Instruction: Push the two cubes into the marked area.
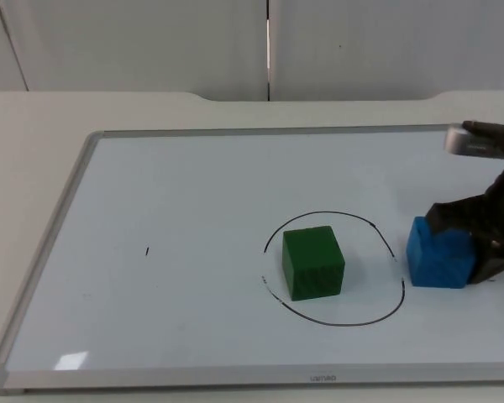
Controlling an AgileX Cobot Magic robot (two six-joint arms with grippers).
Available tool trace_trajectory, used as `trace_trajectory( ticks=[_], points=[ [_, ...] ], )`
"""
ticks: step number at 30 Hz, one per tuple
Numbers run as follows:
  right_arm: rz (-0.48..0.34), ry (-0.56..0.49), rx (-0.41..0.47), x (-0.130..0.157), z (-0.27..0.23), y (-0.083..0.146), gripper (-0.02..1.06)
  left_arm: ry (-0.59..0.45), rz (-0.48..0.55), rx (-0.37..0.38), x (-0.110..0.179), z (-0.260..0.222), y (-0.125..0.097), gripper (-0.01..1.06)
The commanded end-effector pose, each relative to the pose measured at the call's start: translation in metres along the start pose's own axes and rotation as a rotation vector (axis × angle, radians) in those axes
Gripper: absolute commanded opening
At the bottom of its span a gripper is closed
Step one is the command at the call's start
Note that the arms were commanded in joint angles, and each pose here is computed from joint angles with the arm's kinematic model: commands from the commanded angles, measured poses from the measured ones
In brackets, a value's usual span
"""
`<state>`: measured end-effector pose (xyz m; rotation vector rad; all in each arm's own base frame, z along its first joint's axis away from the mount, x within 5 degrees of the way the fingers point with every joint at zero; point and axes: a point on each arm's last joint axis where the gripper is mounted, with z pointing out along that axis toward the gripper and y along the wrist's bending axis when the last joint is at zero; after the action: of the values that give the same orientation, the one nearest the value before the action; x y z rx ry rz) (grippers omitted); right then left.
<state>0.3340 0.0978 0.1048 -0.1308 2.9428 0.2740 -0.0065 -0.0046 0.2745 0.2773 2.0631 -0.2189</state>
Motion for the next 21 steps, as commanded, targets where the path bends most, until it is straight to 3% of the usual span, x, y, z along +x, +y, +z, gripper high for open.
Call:
trace_trajectory(
  ticks=[1, 8, 18, 21],
  points=[
    [-0.027, -0.024, -0.006, -0.001, -0.001, 0.008, 0.00, -0.011, -0.005, 0.015, 0.000, 0.001, -0.001, 0.00],
    [-0.082, -0.045, -0.015, 0.001, 0.002, 0.027, 0.00, -0.011, -0.005, 0.015, 0.000, 0.001, -0.001, 0.00],
    [-0.080, -0.045, -0.016, 0.001, 0.002, 0.027, 0.00, -0.011, -0.005, 0.015, 0.000, 0.001, -0.001, 0.00],
    [-0.086, -0.090, -0.011, -0.003, 0.001, 0.027, 0.00, -0.011, -0.005, 0.015, 0.000, 0.001, -0.001, 0.00]
  ],
)
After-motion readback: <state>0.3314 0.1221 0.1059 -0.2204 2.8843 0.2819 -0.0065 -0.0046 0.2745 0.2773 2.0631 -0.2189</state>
